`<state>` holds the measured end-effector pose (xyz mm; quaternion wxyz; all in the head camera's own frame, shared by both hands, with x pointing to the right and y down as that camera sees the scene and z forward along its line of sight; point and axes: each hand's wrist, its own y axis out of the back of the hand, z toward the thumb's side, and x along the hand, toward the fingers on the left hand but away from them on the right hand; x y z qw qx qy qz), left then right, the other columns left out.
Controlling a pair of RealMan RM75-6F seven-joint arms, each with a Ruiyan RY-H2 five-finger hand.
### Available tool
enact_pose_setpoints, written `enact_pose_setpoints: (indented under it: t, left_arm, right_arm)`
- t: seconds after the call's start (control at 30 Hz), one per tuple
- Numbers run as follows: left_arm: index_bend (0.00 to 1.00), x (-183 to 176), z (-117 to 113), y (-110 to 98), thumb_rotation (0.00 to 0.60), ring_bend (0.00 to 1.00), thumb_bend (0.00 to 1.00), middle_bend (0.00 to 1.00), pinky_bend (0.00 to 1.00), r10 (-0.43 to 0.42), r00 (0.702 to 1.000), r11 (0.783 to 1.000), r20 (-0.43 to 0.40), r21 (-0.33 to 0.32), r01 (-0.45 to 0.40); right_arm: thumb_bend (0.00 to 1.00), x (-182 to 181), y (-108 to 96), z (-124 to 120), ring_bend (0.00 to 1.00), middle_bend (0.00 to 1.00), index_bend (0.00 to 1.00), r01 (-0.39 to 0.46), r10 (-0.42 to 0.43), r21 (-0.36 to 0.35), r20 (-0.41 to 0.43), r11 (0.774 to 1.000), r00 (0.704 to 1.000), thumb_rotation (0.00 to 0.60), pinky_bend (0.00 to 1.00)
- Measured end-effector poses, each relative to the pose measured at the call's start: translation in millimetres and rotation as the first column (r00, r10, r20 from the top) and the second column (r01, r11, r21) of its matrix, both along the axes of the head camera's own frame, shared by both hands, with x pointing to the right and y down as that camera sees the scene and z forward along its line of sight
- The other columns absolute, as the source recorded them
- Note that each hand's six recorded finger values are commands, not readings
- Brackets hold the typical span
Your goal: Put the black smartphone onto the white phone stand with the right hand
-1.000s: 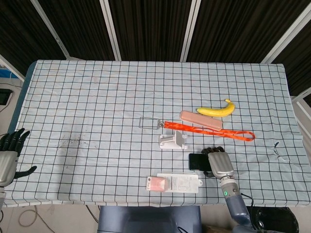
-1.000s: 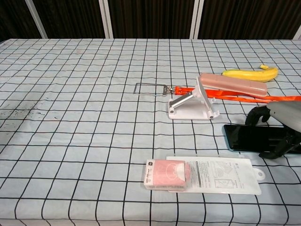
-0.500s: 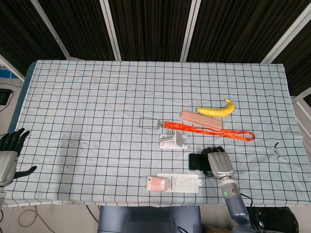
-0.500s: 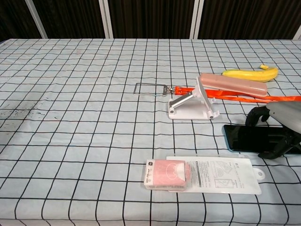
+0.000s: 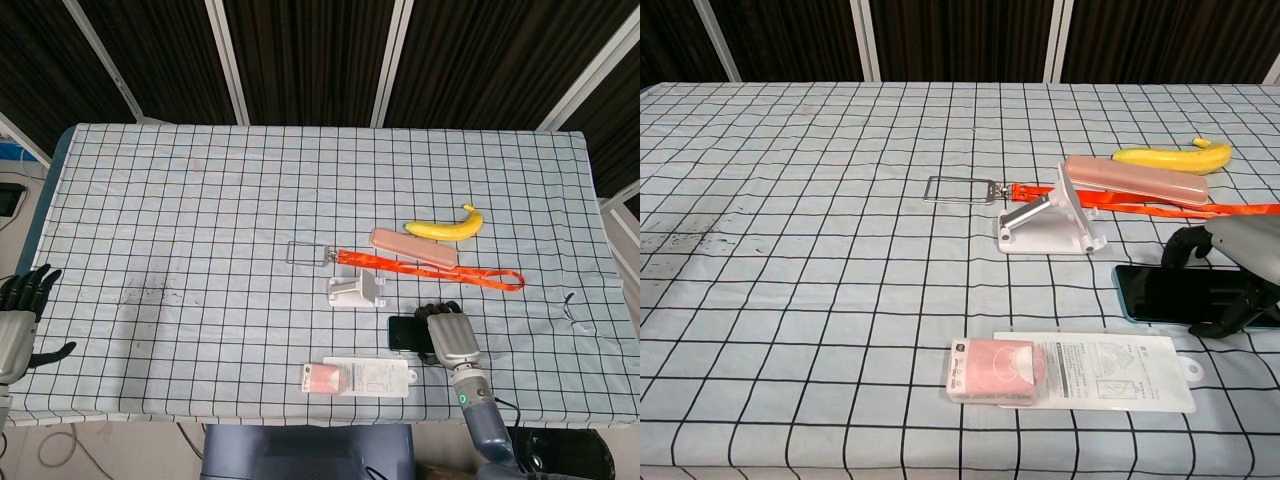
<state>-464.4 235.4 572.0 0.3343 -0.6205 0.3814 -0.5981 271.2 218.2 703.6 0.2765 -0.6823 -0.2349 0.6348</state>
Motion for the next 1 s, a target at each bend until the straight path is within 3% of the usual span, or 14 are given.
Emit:
enact_pose_setpoints:
  t: [0.17, 0.37, 1.0]
  left_arm:
    - [0.00, 0, 0, 0, 0.600, 0.00, 0.00, 0.00, 0.00, -0.001, 1.000, 1.000, -0.003, 0.000, 0.001]
    - [0.00, 0, -1, 0, 0.600, 0.00, 0.00, 0.00, 0.00, 0.000, 1.000, 1.000, -0.007, 0.002, 0.000]
    - [0.00, 2, -2, 0, 0.600, 0.00, 0.00, 0.00, 0.00, 0.000, 1.000, 1.000, -0.020, 0.009, 0.000]
  right_arm:
    - [0.60, -1, 1, 0, 0.34, 0.45, 0.47, -0.002, 0.002, -0.004, -0.001, 1.000, 1.000, 0.600, 0.19]
    - [0.61, -2, 0, -5, 0.44, 0.54, 0.58, -0.005, 0.005, 0.016, 0.014, 1.000, 1.000, 0.600, 0.22]
    - [0.61, 14, -20, -37, 0.47, 0.57, 0.61, -0.072, 0.061, 0.116, 0.098, 0.991, 0.993, 0.600, 0.37]
